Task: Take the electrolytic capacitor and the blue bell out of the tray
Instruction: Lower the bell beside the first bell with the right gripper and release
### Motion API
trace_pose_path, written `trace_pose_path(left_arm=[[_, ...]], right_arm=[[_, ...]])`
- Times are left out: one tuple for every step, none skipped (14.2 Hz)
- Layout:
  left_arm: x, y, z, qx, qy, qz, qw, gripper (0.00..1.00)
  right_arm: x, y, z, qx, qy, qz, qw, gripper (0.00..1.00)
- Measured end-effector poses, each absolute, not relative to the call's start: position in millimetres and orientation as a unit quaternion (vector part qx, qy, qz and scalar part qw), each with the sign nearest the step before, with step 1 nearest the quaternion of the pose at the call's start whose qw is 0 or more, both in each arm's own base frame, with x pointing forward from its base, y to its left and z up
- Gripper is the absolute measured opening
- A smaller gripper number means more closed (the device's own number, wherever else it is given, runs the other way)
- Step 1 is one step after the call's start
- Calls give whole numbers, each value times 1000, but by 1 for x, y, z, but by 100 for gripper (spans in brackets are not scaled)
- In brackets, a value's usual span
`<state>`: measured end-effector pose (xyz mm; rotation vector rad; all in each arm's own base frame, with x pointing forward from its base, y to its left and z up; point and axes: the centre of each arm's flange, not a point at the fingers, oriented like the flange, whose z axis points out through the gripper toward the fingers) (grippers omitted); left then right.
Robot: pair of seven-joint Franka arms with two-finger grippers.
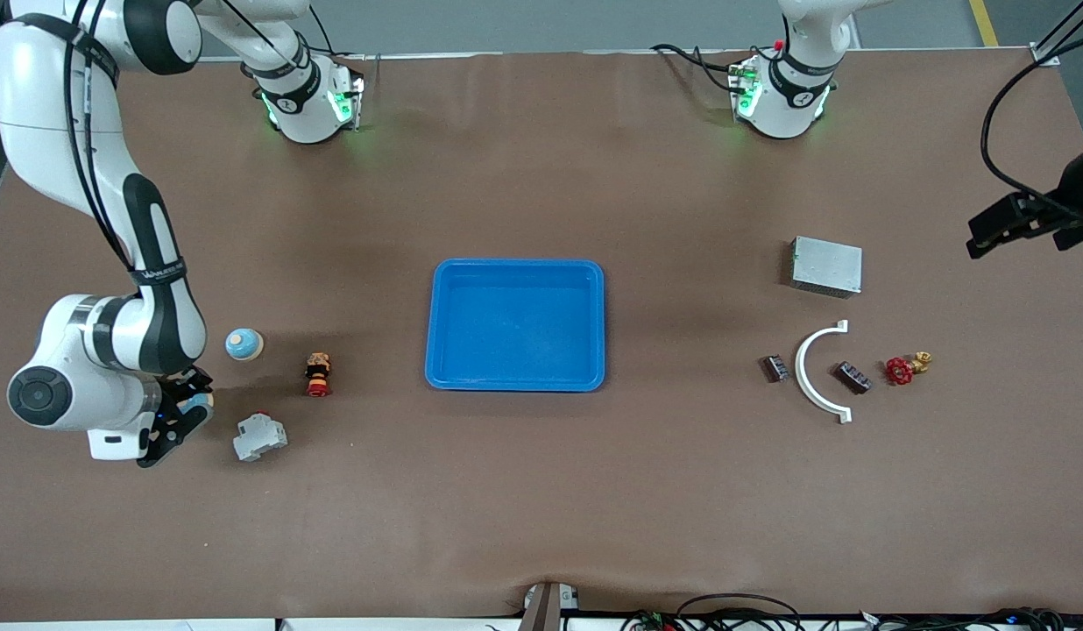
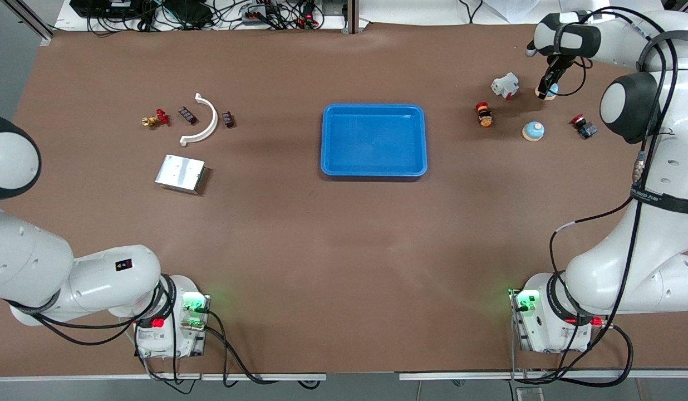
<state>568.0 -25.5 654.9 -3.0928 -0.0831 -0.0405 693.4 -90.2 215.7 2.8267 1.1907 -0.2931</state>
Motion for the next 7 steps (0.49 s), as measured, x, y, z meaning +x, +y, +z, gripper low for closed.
trace_pose_path(left_arm=[[564,-34,659,-999,-21,-16,22,100],[560,-42,660,-999,-15,-16,24,100],[558,-50,658,-999,-11,-14,26,100],[555,-53,656,-999,-9,-11,29,100],[552,-53,655,-999,-10,-9,31,100],[546,-51,656,-999,-12,-10,32,100],[540,-51,658,-999,-11,-13,32,100]], right_arm=[[694,-91,210,917,387,-91,32,67],[695,-92,206,917,386,-89,33,67],[695,-93,202,918,386,-89,33,67],[694,-95,199,918,385,-88,33,67],[695,-98,196,919,383,-85,35,67],[695,-101,193,920,383,-82,36,67],[695,-102,189,920,383,-79,36,67]])
